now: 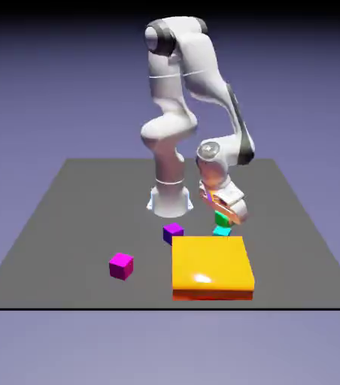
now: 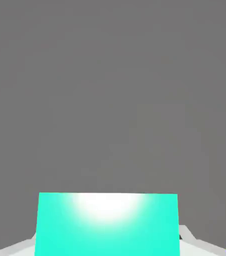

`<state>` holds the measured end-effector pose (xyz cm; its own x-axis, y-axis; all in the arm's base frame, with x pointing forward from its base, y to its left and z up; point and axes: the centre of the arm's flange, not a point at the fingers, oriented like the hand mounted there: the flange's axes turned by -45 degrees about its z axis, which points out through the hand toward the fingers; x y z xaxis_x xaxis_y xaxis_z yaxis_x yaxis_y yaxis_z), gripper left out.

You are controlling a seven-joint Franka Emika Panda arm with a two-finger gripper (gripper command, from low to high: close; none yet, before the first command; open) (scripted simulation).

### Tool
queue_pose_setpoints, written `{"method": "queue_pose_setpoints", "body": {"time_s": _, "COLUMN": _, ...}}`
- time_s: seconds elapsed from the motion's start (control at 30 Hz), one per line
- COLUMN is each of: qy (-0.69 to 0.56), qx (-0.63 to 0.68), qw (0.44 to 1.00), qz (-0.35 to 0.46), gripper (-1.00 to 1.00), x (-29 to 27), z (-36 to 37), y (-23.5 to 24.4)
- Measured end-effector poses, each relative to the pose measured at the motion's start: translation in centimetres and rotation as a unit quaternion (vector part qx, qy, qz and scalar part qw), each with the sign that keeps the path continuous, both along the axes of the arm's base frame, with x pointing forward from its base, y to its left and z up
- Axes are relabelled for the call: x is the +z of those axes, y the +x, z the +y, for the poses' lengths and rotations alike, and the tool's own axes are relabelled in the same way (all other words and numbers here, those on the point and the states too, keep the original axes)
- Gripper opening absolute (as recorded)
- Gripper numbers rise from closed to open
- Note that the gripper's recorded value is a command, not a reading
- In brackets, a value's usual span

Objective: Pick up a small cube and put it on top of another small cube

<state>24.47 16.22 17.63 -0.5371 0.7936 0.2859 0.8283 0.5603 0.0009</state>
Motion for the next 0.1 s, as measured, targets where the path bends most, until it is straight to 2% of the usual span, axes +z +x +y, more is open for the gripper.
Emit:
{"method": "queue_pose_setpoints", "body": {"time_s": 0.03, "qy": -0.006, "qx": -0.001, "qw": 1.000, "qz": -0.004, "gripper": -1.00, "x": -0.48, "z": -0.15, "y": -0.02}}
{"method": "queue_pose_setpoints", "body": {"time_s": 0.07, "qy": -0.009, "qx": 0.001, "qw": 1.000, "qz": -0.006, "gripper": 1.00, "x": -0.73, "z": -0.11, "y": -0.12}}
{"method": "queue_pose_setpoints", "body": {"time_s": 0.1, "qy": -0.009, "qx": 0.004, "qw": 1.000, "qz": -0.006, "gripper": 1.00, "x": -0.72, "z": 0.02, "y": -0.21}}
